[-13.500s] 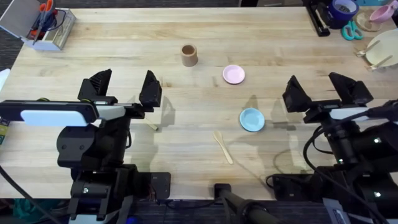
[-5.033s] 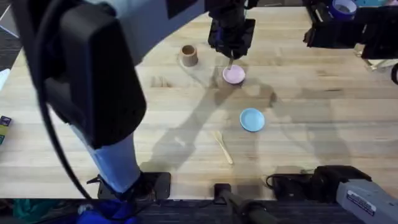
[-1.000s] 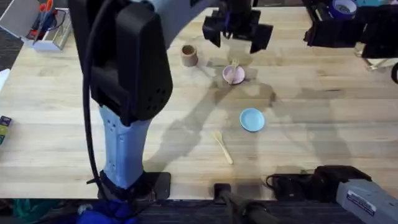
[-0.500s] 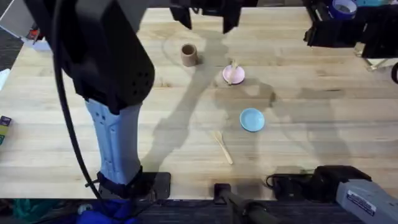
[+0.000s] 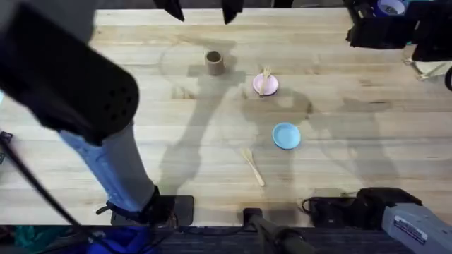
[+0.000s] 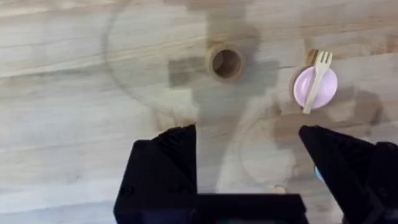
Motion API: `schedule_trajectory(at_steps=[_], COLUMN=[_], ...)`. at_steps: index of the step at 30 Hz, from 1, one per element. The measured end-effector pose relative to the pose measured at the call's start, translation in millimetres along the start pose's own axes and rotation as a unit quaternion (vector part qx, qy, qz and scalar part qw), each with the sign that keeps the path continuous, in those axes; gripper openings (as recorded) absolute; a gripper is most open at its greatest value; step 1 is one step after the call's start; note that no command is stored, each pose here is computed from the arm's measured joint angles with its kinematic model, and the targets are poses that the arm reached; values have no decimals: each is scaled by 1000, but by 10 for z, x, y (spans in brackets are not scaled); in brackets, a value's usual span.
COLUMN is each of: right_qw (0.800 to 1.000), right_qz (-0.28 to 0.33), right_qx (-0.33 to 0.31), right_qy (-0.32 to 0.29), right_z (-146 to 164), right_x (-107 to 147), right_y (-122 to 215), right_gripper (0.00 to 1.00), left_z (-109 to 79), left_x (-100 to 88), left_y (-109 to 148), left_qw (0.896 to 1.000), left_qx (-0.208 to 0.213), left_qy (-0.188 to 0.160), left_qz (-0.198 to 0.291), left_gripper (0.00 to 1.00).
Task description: Pick up a utensil and set it on the pink plate, then put the other utensil in the container.
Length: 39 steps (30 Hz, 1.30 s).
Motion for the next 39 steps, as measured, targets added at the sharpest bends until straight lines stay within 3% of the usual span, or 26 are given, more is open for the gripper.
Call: schedule_trajectory(at_steps=[7, 14, 19, 25, 30, 39], right_qw=[1000, 1000, 1000, 999, 998, 993], right_qz=[0, -4, -4, -3, -2, 51], right_qx=[0, 0, 0, 0, -28, -104], right_qy=[0, 1, -1, -36, -64, -22], right_z=[0, 0, 0, 0, 40, 385], right_x=[0, -12, -12, -10, -10, 101], right_y=[0, 0, 0, 0, 0, -64], right_gripper=[996, 996, 996, 996, 996, 996], left_z=[115, 237, 433, 771, 889, 948], left_x=[155, 517, 846, 1249, 1529, 1639], left_y=[162, 172, 392, 705, 701, 633], left_qw=[1000, 1000, 999, 994, 992, 993], left_qx=[-4, -25, -32, -44, -50, -63], left_qy=[3, -8, -2, 39, 49, 55], left_qz=[3, 18, -19, -90, -104, -81], left_gripper=[993, 993, 993, 993, 993, 993])
Point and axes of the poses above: each hand's point on the last joint's axis, 136 mm out from that joint toward the fingers, its own y axis back along the fingers, its own z axis along the line the jaws close on, x = y × z, the point moved 10 cm from there along y, back along the fingers, and after that the axes turned 4 degrees about y, right-handed, at the moved point
